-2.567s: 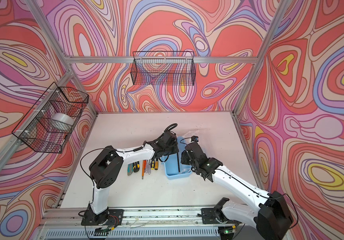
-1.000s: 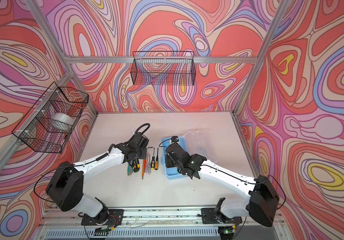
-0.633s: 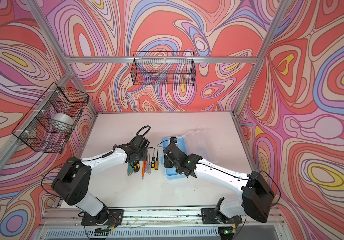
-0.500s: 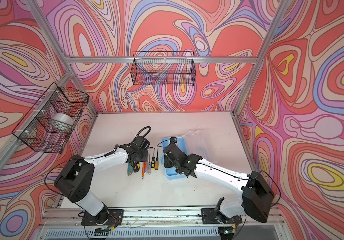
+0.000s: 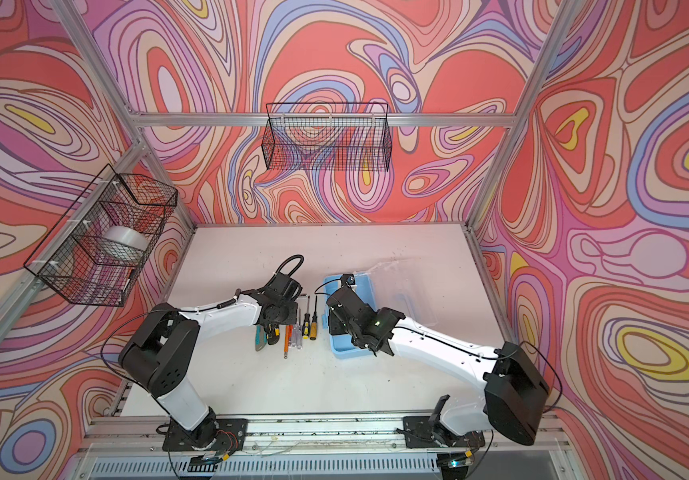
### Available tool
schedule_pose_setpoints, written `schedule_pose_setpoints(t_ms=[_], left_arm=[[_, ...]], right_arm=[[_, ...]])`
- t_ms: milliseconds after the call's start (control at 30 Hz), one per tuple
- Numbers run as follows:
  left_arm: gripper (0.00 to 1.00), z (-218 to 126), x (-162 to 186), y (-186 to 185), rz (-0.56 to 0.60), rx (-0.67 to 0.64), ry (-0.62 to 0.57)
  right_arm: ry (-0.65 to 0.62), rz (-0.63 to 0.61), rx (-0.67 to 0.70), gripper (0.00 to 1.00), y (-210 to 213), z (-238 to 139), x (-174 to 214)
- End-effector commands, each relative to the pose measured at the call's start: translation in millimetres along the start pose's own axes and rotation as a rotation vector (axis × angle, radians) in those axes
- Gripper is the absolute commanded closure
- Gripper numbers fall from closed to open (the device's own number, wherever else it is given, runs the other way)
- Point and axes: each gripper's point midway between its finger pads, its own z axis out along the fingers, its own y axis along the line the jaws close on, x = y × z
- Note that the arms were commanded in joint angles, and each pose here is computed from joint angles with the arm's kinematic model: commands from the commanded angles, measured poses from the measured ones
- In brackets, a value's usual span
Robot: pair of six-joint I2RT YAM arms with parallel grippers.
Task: Pack the tool kit
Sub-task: 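Grasp the orange-handled hex key with the left gripper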
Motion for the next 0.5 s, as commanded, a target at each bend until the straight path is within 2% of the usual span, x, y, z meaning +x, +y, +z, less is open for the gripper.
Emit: schedule_pose_setpoints(t_ms=[0, 333, 467], left_arm=[[0.81, 11, 13, 3, -0.007, -0.006, 0.044], [0.8, 16, 22, 4, -0.001, -0.004, 0.072], [0.84, 17, 27, 6, -0.004, -0.007, 0.079]], right_arm=[[0.006, -0.003, 0.023, 0.64, -4, 7, 6], [0.009, -0.006, 0.022, 0.64, -4, 9, 7], [0.01, -0.005, 0.024, 0.64, -5, 10, 8]])
